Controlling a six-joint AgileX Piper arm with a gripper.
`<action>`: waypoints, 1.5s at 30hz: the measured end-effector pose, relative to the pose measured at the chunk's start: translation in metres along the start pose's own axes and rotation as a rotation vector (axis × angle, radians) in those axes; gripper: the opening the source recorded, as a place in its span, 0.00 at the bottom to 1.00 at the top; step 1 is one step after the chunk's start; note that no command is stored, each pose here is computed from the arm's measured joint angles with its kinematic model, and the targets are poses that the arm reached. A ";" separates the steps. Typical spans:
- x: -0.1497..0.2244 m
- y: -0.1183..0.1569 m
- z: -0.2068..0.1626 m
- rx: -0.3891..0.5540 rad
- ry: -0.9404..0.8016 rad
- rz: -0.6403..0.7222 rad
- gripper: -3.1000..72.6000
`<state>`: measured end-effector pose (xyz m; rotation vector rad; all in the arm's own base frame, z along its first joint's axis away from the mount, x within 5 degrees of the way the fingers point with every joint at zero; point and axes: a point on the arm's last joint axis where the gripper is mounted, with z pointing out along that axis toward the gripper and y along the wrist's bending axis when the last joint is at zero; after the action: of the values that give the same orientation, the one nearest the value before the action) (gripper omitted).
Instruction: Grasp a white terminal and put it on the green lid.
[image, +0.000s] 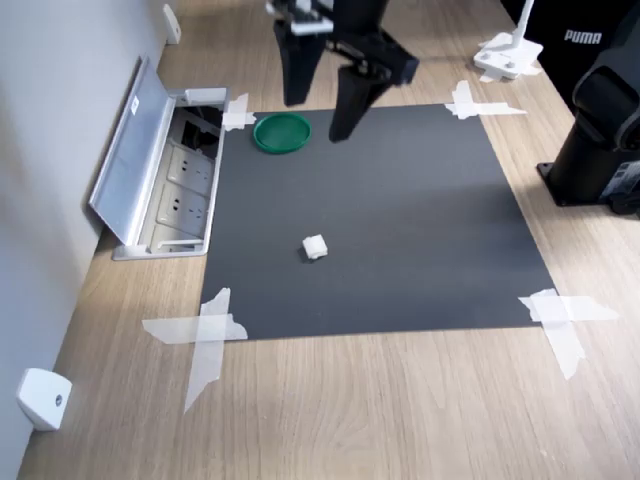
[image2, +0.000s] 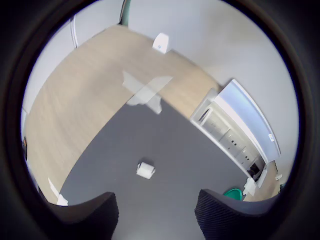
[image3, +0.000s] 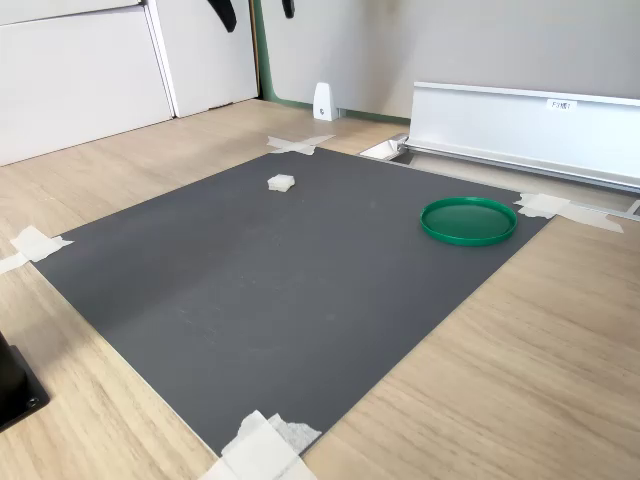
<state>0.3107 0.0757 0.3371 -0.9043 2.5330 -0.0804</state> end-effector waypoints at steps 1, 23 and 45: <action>-0.002 0.004 0.006 -0.010 0.020 -0.007 0.91; -0.011 0.004 0.095 -0.082 0.158 0.211 0.90; -0.003 0.006 0.119 -0.074 0.153 0.299 0.90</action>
<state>0.3609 0.0932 0.2299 -0.5540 2.8005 0.0385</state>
